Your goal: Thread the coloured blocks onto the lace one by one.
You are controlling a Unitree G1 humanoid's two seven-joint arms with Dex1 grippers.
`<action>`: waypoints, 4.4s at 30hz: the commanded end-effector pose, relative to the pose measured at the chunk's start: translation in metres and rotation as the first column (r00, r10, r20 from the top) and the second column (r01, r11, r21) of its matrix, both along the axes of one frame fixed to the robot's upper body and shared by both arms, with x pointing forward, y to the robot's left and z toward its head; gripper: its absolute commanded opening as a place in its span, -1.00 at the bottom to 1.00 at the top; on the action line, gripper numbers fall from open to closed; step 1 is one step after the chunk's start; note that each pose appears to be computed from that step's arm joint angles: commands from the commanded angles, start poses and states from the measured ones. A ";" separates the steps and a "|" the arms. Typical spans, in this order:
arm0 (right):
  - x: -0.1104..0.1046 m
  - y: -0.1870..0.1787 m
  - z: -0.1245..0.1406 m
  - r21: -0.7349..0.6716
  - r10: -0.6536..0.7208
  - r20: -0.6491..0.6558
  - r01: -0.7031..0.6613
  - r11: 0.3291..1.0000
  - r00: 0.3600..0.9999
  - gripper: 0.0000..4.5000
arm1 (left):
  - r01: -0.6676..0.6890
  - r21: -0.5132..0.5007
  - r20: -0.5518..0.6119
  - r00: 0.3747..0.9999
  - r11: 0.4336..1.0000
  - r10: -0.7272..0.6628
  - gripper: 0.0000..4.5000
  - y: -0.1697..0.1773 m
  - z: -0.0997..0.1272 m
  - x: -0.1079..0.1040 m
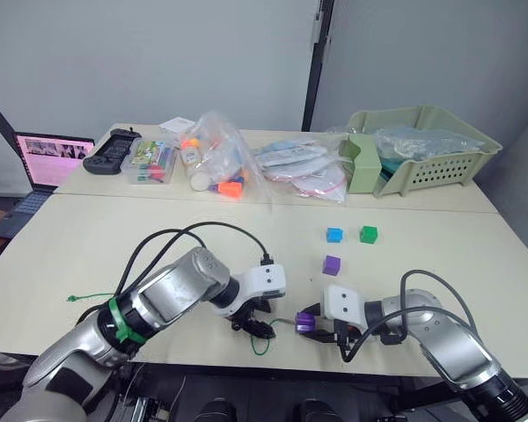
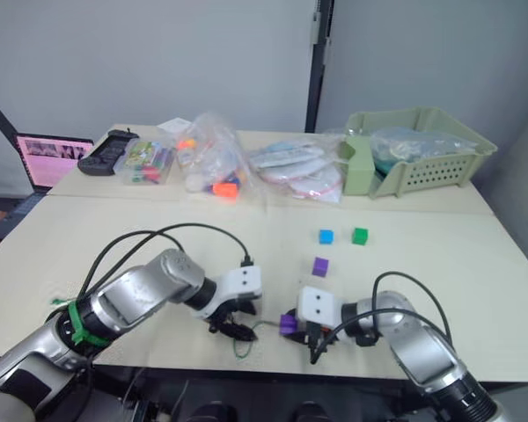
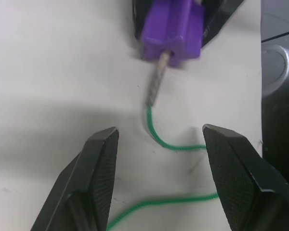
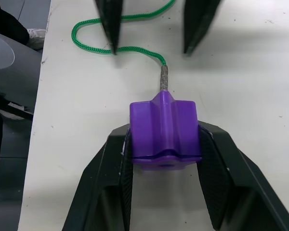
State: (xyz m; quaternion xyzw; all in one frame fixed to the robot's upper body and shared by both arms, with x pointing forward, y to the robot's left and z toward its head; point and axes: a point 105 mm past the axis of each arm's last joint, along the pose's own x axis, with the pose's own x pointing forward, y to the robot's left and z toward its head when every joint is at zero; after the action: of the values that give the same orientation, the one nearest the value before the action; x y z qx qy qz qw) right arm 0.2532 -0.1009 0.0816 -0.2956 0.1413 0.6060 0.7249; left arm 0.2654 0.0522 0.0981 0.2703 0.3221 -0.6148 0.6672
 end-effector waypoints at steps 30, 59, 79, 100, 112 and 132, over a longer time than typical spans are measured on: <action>-0.001 0.003 -0.003 0.000 0.006 -0.028 -0.006 1.000 1.000 -0.40 | 0.133 -0.095 0.109 0.987 0.987 -0.122 -1.00 -0.042 0.000 0.002; 0.000 -0.010 0.013 0.009 -0.068 -0.032 0.069 0.998 0.997 0.80 | 0.226 -0.082 0.181 0.961 0.971 -0.209 1.00 -0.032 0.004 0.005; -0.004 -0.035 0.016 -0.025 -0.123 -0.019 0.123 0.992 0.992 1.00 | 0.272 -0.077 0.179 0.950 0.959 -0.255 0.48 -0.062 -0.007 0.007; 0.000 -0.029 0.014 -0.043 -0.100 -0.013 0.099 0.994 0.995 0.61 | 0.330 -0.047 0.167 0.933 0.943 -0.318 -0.39 -0.060 -0.010 0.000; 0.002 -0.027 0.013 -0.050 -0.089 -0.017 0.088 0.995 0.996 -1.00 | 0.332 -0.045 0.164 0.933 0.942 -0.321 -0.39 -0.059 -0.010 -0.001; -0.006 -0.050 0.017 -0.096 -0.103 -0.017 0.101 0.990 0.995 -1.00 | 0.319 -0.034 0.163 0.937 0.947 -0.310 -0.39 -0.051 -0.011 0.002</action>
State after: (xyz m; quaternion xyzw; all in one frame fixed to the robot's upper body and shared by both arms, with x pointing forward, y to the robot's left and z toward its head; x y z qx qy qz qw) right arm 0.2448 -0.1496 0.0864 -0.3043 0.2141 0.5688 0.7335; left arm 0.2705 -0.0030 0.0899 0.3433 0.1956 -0.6962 0.5994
